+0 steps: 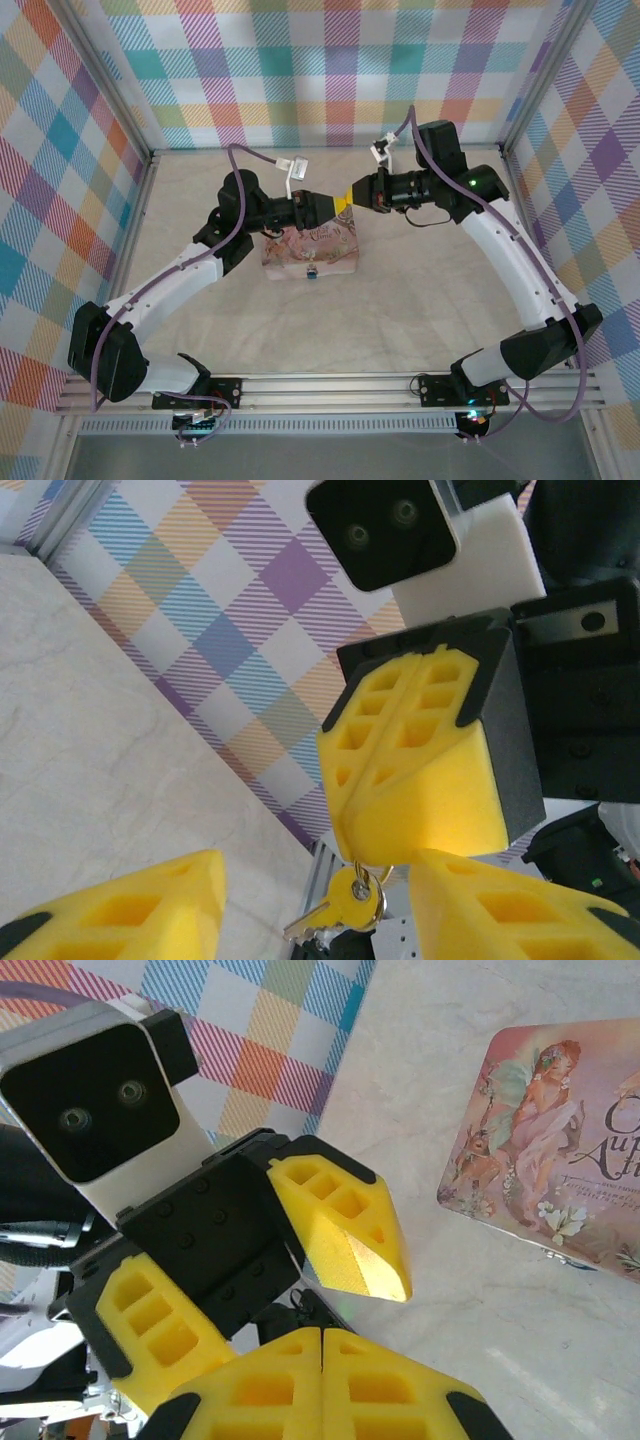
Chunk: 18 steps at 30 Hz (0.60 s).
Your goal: Unlock a padlock with a key
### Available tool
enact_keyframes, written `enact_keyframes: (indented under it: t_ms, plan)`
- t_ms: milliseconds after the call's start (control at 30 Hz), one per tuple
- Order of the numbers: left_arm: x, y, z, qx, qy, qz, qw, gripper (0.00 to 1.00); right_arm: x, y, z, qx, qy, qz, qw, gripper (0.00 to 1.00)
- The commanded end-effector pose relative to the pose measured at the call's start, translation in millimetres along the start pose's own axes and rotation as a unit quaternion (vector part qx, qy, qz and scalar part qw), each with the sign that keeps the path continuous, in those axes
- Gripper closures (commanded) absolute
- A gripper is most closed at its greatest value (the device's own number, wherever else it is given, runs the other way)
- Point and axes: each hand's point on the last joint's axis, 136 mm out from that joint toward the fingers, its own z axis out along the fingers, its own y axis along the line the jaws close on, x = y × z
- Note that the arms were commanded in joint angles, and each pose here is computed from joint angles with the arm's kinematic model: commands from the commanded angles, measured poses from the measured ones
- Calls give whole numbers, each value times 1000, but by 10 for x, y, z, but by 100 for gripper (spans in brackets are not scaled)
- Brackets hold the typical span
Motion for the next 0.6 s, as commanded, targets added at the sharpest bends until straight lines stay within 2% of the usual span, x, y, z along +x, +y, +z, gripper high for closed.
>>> enact_keyframes:
  t_ms: [0,300,567]
  plan:
    - [-76,-286,13,39,2,43,998,44,-84,115,-20,-23,-6,-5,1000,100]
    - [-5,-377,13,45,13,53,997,51,-127,87,-14,-30,-10,6,999,100]
    - [-8,-401,-19,37,11,62,997,65,-126,50,-45,-26,-14,9,1000,100]
